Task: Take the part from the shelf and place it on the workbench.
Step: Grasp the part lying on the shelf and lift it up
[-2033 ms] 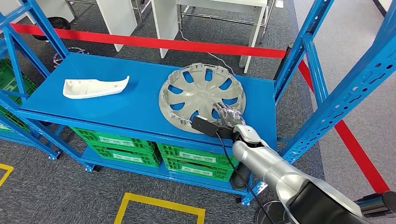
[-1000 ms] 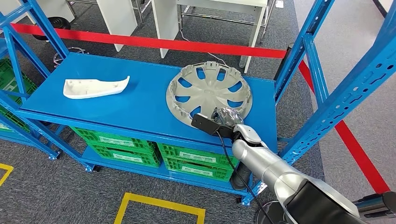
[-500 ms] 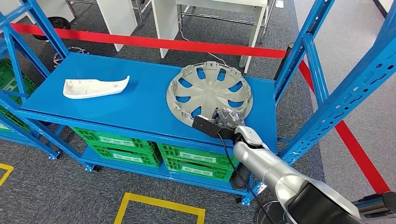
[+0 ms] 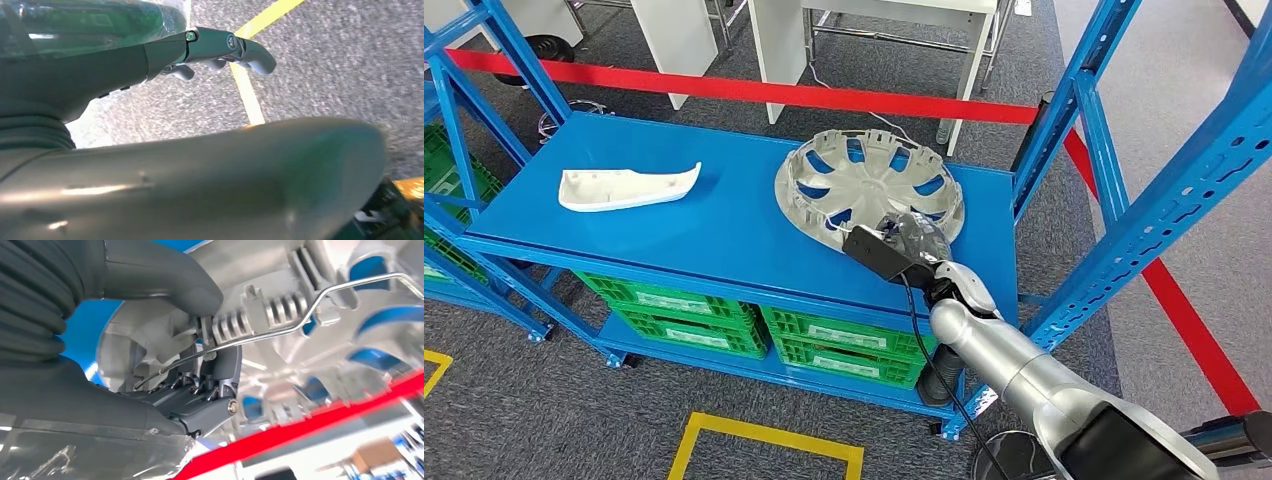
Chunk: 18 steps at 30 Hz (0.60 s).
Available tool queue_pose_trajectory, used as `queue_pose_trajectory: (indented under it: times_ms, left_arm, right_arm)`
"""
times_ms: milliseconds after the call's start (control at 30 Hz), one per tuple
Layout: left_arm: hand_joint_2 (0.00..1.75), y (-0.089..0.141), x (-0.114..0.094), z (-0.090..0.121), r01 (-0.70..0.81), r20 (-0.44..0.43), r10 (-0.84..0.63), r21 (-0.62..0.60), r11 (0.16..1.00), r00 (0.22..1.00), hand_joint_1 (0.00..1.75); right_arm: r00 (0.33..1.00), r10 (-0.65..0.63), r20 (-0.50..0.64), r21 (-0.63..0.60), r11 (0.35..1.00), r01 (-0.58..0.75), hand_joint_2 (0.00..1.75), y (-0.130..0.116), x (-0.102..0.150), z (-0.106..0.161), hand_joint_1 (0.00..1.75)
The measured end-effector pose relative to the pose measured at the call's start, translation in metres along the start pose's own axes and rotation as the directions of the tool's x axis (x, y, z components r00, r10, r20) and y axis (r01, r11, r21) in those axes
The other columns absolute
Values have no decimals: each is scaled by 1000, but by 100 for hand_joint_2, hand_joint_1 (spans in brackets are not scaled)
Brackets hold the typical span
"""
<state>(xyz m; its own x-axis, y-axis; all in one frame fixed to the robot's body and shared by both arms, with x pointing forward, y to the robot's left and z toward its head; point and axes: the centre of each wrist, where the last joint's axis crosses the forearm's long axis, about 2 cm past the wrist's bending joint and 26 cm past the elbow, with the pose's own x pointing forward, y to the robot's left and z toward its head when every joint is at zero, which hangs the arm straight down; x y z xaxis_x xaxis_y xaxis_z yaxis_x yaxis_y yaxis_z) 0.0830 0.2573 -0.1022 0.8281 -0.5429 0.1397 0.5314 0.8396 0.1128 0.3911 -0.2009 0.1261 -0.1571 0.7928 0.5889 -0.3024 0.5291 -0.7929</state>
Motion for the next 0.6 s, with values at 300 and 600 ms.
queue_pose_trajectory:
  times_ms: [300,600]
  left_arm:
    - [0,-6,0,0,-9,23,9,-12,1000,1000,0]
    - [0,-10,-1,1,-27,70,26,12,1000,997,0]
  right_arm:
    - [985,-130,118,-69,988,139,175,-18,19,12,175]
    - [824,-405,396,-54,886,461,175,-66,64,38,175]
